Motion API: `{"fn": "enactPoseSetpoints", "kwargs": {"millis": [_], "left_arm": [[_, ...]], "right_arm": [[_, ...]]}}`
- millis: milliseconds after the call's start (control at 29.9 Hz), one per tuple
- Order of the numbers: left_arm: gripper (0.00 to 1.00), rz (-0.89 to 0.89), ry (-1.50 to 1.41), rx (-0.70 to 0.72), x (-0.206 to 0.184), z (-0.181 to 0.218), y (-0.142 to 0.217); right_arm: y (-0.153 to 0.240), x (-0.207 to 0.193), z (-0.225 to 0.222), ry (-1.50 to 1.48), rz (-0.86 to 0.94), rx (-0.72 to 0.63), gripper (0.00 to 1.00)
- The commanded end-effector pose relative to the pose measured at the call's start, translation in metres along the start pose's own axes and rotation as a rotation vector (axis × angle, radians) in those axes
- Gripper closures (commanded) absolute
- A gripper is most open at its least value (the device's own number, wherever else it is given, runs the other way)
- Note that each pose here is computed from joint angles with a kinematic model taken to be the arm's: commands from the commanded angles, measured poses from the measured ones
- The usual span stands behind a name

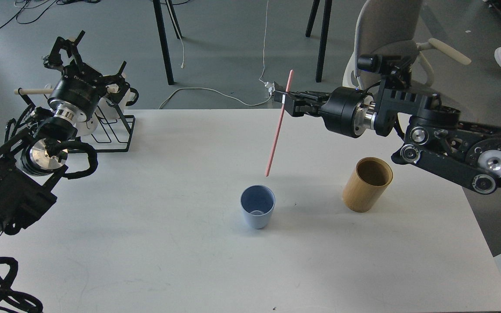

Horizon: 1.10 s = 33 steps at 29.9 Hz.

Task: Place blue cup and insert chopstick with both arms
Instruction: 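Carry the red stick over the blue cup and lower it in, then release the red stick and withdraw the right gripper upward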

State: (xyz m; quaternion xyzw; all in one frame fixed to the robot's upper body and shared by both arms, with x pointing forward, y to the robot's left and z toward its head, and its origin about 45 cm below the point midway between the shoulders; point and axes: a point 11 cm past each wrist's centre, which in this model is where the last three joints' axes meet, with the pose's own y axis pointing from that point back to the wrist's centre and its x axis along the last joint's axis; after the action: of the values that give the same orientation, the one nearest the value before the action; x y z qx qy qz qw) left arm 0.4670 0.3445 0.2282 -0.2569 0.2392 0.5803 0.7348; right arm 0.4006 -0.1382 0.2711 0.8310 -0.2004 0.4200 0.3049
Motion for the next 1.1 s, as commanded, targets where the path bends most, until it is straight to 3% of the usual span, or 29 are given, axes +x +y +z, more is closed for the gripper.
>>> {"fn": "enactPoseSetpoints", "kwargs": {"millis": [0,568,702,936,1070], "left_arm": [[0.01,-0.001,0.0,-0.002,0.0,0.0,0.0],[0.01,0.002,0.0,-0.006,0.001,0.002,0.001],[0.01,0.004,-0.002,-0.007,0.002,0.003,0.001],[0.01,0.004,-0.003,-0.008,0.002,0.004,0.001],[0.01,0.008,-0.004,-0.009,0.004,0.005,0.002]], "right_arm": [[-0.009,-0.023,-0.003,-0.016,-0.041,0.011,0.99],[-0.021,-0.067,0.005,-0.045,-0.089,-0.008,0.94],[-0.021,-0.069,0.004,-0.05,-0.091,-0.003,0.72],[-0.016,-0.068,0.007,-0.056,-0.088,-0.007,0.58],[-0.007,-0.045,0.01,-0.068,-0.026,-0.009,0.42]]}}
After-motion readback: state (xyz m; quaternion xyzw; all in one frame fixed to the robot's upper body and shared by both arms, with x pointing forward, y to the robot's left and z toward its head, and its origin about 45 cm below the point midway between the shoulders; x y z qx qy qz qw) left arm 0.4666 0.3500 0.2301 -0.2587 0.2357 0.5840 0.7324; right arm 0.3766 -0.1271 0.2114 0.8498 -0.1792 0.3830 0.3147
